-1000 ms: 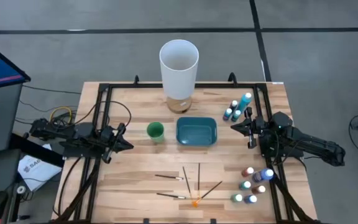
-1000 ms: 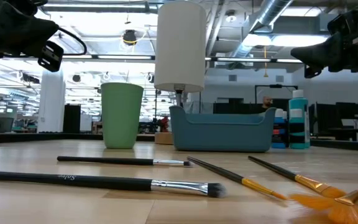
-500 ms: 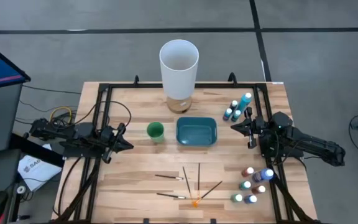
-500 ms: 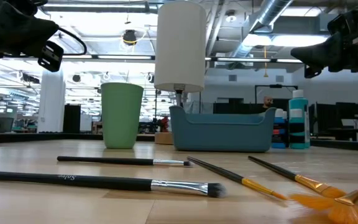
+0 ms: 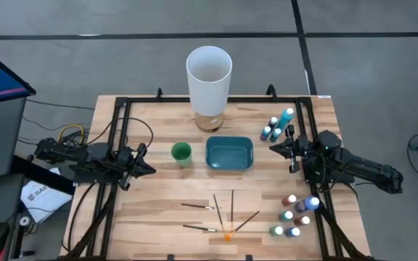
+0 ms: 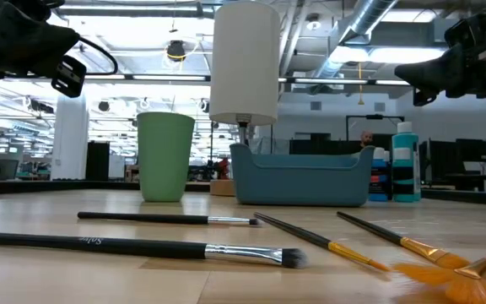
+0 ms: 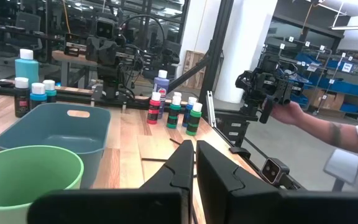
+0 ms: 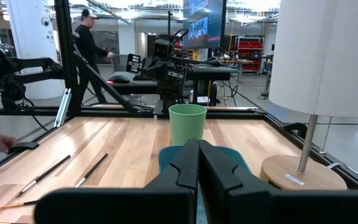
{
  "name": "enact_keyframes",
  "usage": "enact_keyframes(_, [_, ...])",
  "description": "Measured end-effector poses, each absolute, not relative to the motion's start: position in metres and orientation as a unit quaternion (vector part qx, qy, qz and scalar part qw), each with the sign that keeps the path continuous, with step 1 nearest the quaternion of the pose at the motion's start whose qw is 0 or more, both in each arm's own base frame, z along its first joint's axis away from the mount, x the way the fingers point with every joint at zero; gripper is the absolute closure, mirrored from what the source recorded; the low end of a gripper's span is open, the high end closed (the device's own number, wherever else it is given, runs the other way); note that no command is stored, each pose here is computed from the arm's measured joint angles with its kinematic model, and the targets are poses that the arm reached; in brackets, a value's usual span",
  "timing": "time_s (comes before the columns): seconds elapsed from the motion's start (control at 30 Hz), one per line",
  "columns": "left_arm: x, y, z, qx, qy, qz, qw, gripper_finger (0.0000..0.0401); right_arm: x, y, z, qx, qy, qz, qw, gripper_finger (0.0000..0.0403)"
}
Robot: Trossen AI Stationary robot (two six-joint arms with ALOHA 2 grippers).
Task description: Pick & Place Paint Supplies
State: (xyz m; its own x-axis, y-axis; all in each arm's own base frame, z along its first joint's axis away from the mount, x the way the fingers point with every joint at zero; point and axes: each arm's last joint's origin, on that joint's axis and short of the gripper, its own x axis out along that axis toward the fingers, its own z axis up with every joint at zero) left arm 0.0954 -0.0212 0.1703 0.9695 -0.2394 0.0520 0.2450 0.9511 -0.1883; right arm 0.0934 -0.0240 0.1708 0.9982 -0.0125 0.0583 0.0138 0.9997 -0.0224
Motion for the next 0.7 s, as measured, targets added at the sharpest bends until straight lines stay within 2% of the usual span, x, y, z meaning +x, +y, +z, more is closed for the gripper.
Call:
enact_keyframes(0.23, [0.0954, -0.0212, 0.1702, -0.097, -0.014, -0.122, 0.988, 0.0393, 0.0937, -0.0226, 0.1709, -0.004, -0.029, 0.001, 1.0, 0.0401])
enact_keyframes(0.43, [0.0954, -0.0211, 0.1702, -0.097, -0.014, -0.122, 0.988, 0.0393, 0.0942, -0.0205, 0.1709, 0.083, -0.029, 0.015, 0.996, 0.0401])
enact_keyframes(0.7, [0.0953, -0.0212, 0.1703, -0.097, -0.014, -0.123, 0.988, 0.0393, 0.0942, -0.0206, 0.1711, 0.085, -0.029, 0.014, 0.996, 0.0401])
